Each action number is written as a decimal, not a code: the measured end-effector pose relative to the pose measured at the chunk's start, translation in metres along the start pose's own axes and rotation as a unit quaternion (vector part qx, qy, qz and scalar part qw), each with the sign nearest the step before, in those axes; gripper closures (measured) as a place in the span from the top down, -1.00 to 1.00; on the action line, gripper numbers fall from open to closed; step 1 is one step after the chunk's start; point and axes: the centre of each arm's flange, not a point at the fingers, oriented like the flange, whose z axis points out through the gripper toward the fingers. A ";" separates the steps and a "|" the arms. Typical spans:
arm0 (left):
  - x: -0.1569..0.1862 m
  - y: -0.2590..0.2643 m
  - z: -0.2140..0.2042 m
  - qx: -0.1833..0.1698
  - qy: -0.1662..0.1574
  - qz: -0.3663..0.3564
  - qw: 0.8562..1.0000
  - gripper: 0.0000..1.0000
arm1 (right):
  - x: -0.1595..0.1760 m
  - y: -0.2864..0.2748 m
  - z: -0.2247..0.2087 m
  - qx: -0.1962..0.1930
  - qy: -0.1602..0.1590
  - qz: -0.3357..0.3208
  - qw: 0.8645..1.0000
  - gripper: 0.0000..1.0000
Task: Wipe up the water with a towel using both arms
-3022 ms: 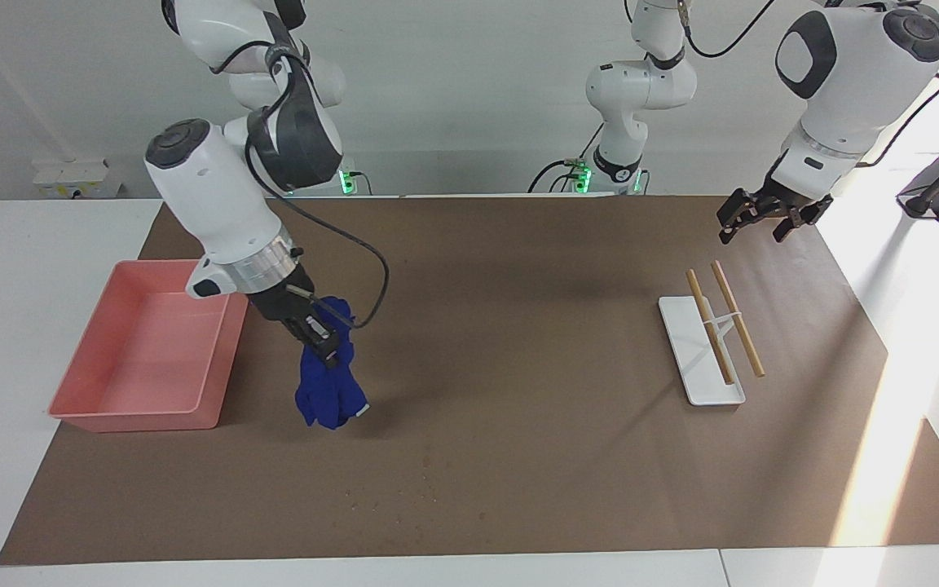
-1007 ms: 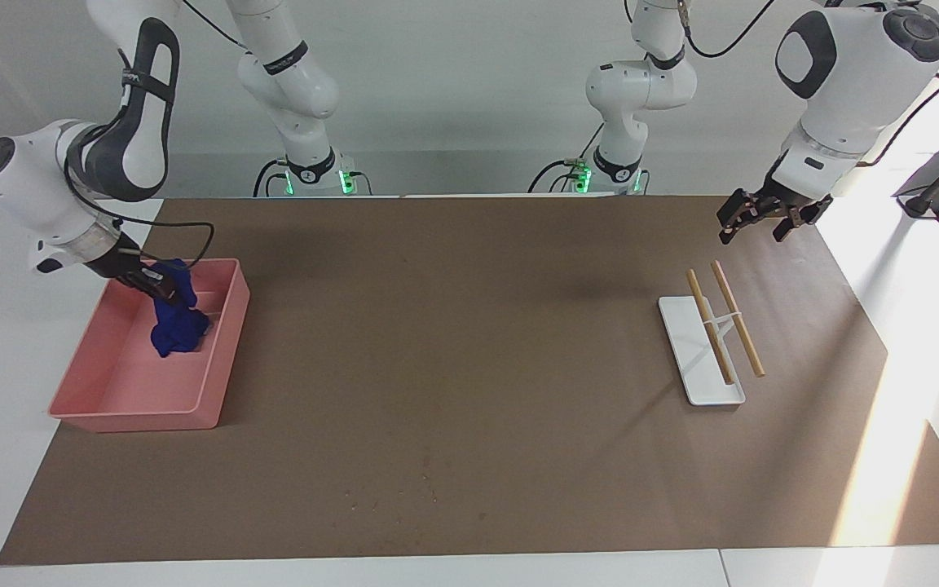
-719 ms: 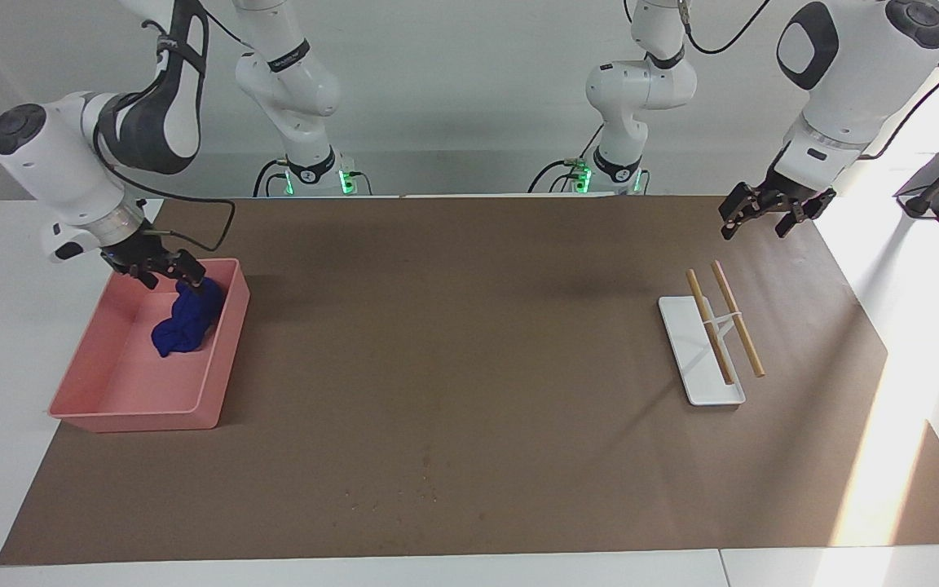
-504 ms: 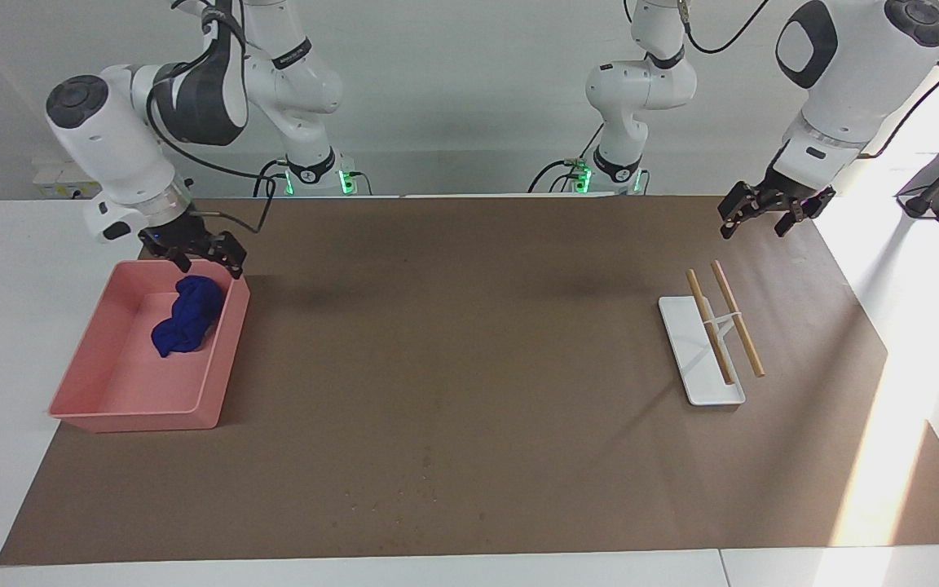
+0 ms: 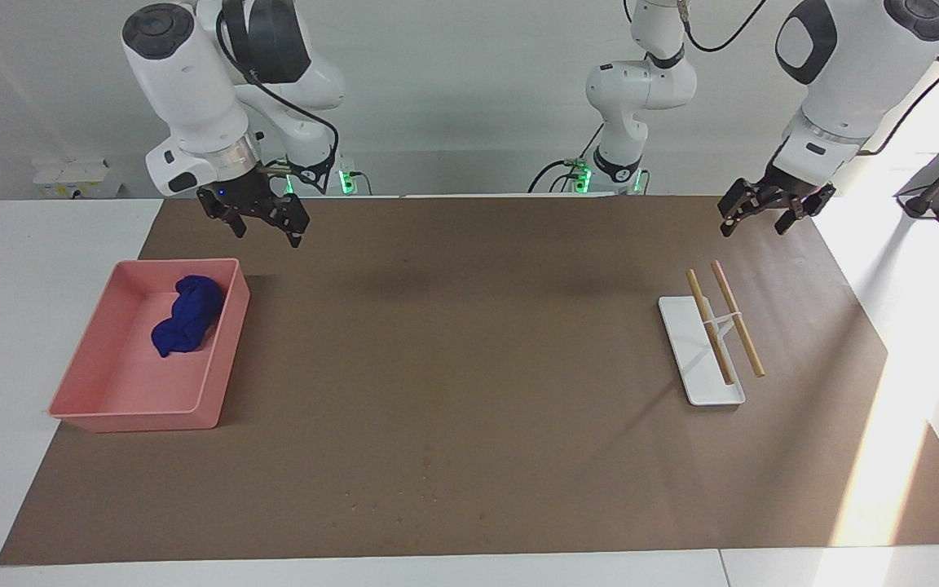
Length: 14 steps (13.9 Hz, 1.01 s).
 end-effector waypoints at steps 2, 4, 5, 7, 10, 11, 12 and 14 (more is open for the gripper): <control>-0.001 0.000 -0.001 0.000 0.000 -0.001 1.000 1.00 | 0.004 0.002 -0.022 0.004 0.004 0.001 1.000 1.00; -0.001 0.000 -0.001 0.000 -0.001 -0.001 1.000 1.00 | 0.010 0.007 -0.033 0.004 0.005 0.006 1.000 1.00; -0.001 0.000 -0.001 0.000 -0.001 -0.001 1.000 1.00 | 0.013 0.009 -0.034 -0.001 0.006 0.004 1.000 1.00; -0.001 -0.001 -0.001 0.000 -0.001 -0.001 1.000 1.00 | 0.014 0.011 -0.031 -0.005 0.000 -0.015 1.000 1.00; -0.001 -0.001 -0.001 0.000 -0.001 -0.002 1.000 1.00 | 0.014 0.014 -0.031 -0.015 -0.002 -0.030 0.999 1.00; -0.001 -0.001 -0.001 0.000 -0.001 -0.002 1.000 1.00 | 0.014 0.015 -0.032 -0.022 0.000 -0.033 0.999 1.00; -0.001 -0.001 -0.001 0.000 -0.001 -0.002 1.000 1.00 | 0.014 0.015 -0.032 -0.023 0.001 -0.035 0.999 1.00; -0.001 -0.001 -0.001 0.000 -0.001 -0.002 1.000 1.00 | 0.014 0.013 -0.033 -0.023 0.001 -0.037 0.999 1.00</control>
